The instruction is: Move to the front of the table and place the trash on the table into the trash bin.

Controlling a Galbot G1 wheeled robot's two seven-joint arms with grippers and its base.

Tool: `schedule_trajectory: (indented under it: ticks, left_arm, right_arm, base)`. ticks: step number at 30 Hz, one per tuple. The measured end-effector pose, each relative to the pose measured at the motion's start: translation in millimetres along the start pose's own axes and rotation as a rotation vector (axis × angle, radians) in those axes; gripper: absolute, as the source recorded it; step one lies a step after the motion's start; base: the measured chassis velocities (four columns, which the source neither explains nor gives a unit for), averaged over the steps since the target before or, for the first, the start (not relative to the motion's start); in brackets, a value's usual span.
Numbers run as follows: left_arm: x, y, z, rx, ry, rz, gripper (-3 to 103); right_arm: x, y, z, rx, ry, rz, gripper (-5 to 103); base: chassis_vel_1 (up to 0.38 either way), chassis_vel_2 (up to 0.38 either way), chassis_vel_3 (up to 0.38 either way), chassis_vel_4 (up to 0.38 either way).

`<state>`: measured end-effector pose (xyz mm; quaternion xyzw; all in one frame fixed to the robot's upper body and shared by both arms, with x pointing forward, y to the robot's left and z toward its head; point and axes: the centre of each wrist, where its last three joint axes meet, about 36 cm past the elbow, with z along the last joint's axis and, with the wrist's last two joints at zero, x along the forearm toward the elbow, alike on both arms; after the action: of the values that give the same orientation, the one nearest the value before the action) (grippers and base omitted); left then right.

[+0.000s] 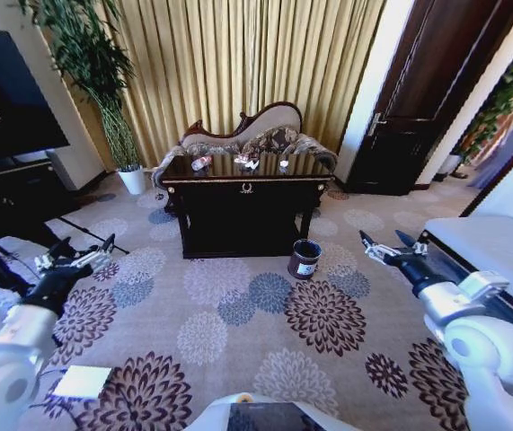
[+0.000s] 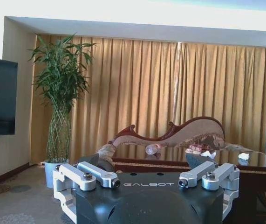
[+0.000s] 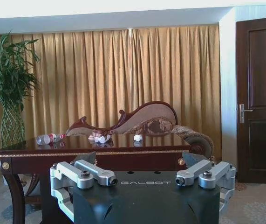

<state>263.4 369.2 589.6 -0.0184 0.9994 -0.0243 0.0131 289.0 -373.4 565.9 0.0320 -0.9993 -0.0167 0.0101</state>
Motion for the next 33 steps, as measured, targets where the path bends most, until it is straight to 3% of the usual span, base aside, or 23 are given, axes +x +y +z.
schedule_trajectory:
  ticks: [8, 33]
  left_arm:
    - [-1.4, 15.1, 4.6, -0.003, 0.036, -0.016, 100]
    - [18.3, 1.6, 0.4, -0.001, 0.066, -0.011, 100]
  right_arm:
    - [-5.1, -2.0, 3.3, -0.008, -0.004, -0.002, 100]
    - [-5.8, -4.0, 4.5, -0.008, -0.006, 0.002, 100]
  base:
    - [0.000, 0.000, 0.000, 0.000]
    - [0.000, 0.000, 0.000, 0.000]
